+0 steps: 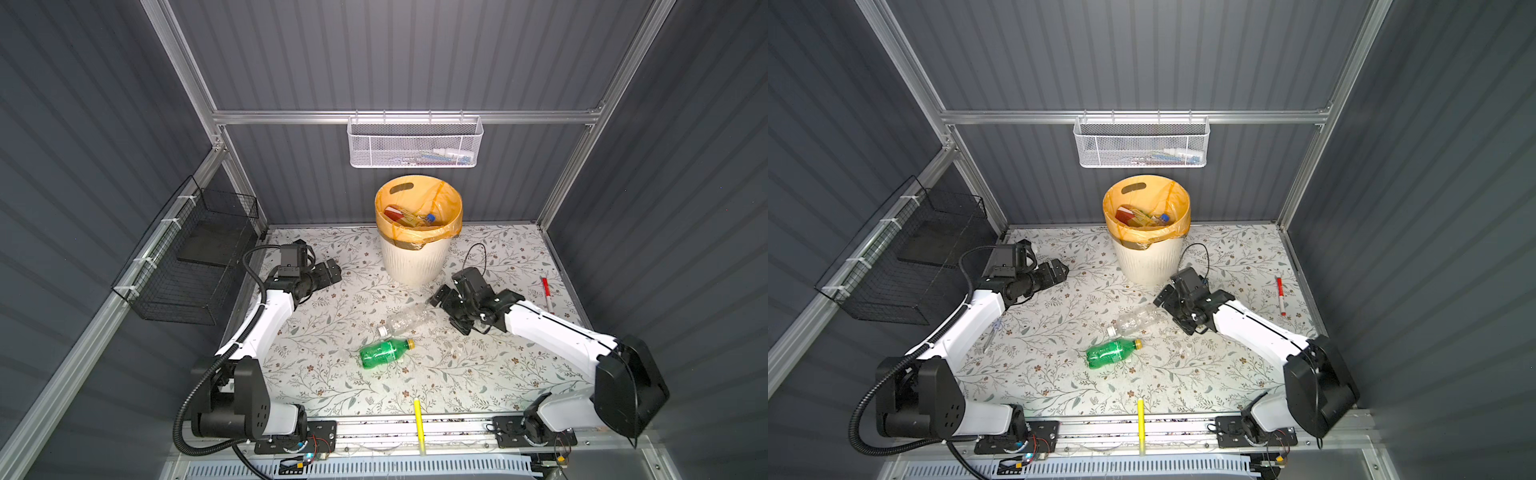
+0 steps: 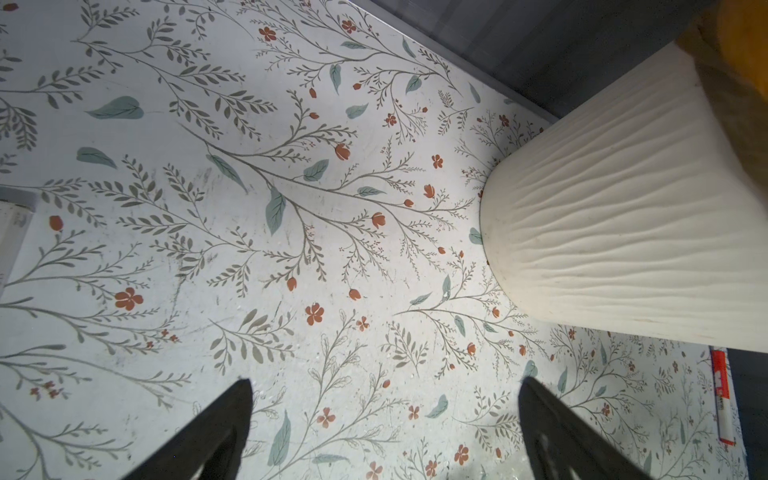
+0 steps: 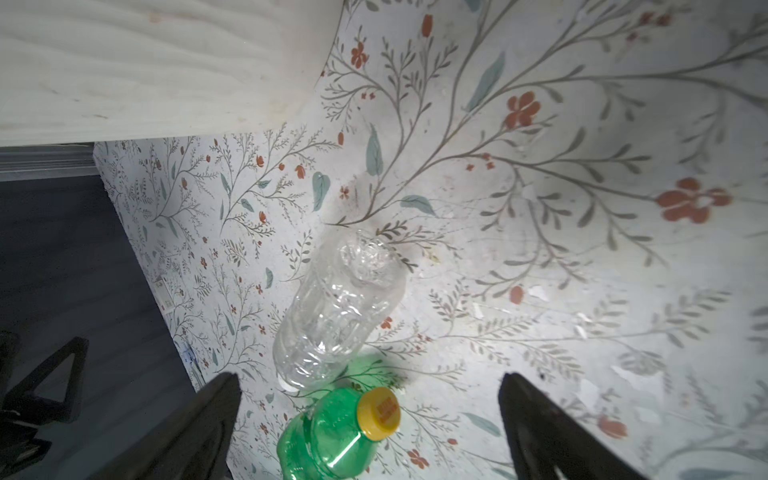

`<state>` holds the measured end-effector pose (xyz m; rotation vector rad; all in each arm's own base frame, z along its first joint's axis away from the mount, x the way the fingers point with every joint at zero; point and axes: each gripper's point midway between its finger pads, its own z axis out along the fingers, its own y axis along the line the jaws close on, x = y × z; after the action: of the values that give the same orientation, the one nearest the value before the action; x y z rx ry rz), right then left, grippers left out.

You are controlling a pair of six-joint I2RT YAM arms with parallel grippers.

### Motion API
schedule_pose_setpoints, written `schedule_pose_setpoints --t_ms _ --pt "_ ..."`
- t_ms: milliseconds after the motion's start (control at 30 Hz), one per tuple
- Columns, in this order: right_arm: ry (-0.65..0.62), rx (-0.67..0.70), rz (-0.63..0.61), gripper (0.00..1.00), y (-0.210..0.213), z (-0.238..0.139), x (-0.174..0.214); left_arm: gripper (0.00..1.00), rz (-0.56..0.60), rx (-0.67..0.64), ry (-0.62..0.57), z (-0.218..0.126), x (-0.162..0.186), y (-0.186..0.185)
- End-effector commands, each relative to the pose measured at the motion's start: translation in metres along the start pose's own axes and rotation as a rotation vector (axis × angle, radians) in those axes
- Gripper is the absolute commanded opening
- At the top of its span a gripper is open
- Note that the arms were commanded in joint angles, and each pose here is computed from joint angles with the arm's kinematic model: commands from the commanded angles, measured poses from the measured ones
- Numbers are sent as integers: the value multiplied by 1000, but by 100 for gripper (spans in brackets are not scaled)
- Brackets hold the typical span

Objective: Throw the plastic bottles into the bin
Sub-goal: 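Grasp the clear unlabelled bottle with the right gripper while the left gripper withdraws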

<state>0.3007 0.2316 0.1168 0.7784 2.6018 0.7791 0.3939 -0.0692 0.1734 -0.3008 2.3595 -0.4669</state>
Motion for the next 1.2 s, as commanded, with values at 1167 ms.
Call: schedule_pose_setpoints --t_ms 1167 --pt "64 109 147 72 20 98 47 99 -3 21 16 -3 20 21"
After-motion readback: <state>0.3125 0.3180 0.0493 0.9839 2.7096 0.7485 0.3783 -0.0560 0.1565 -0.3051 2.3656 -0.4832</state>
